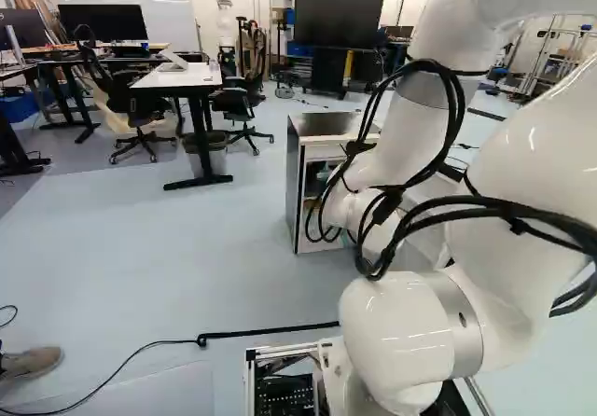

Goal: Open the fridge door

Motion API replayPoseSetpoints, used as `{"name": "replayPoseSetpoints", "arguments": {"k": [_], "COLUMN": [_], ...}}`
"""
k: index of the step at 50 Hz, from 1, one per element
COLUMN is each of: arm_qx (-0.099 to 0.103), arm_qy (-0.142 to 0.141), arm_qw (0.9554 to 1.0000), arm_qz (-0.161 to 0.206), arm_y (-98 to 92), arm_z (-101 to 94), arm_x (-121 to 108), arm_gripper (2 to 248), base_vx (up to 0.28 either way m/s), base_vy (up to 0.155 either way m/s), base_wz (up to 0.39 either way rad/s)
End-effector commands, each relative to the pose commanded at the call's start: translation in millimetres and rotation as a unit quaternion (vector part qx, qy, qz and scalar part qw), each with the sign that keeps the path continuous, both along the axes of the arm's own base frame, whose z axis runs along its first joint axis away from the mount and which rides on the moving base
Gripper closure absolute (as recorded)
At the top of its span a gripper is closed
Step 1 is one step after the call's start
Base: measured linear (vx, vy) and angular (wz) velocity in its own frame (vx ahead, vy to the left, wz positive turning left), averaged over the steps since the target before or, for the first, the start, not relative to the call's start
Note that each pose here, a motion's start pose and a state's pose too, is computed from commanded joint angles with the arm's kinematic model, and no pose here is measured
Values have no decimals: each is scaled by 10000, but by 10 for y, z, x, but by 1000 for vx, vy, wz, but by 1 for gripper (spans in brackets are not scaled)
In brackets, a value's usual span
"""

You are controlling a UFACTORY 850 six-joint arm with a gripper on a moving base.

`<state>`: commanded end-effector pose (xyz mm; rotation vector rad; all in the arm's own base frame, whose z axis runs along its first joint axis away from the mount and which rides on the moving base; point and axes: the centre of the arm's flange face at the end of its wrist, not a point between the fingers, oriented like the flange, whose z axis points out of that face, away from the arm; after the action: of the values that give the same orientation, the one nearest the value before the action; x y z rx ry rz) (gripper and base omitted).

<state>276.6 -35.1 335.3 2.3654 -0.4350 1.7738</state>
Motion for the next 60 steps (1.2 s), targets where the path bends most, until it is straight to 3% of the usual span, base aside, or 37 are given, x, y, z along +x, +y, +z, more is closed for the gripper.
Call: {"name": "replayPoseSetpoints", "arguments": {"k": [29, 60], "arm_qx": [-78, -208], "arm_qy": [142, 228], "arm_qw": [9941, 9868], "arm_qz": [1072, 1588], "arm_y": [234, 344], "arm_z": [201, 297], "arm_x": [-23, -60], "arm_gripper": [3, 3], "base_vx": [0, 0], "base_vy": [0, 0], "base_wz": [0, 0]}}
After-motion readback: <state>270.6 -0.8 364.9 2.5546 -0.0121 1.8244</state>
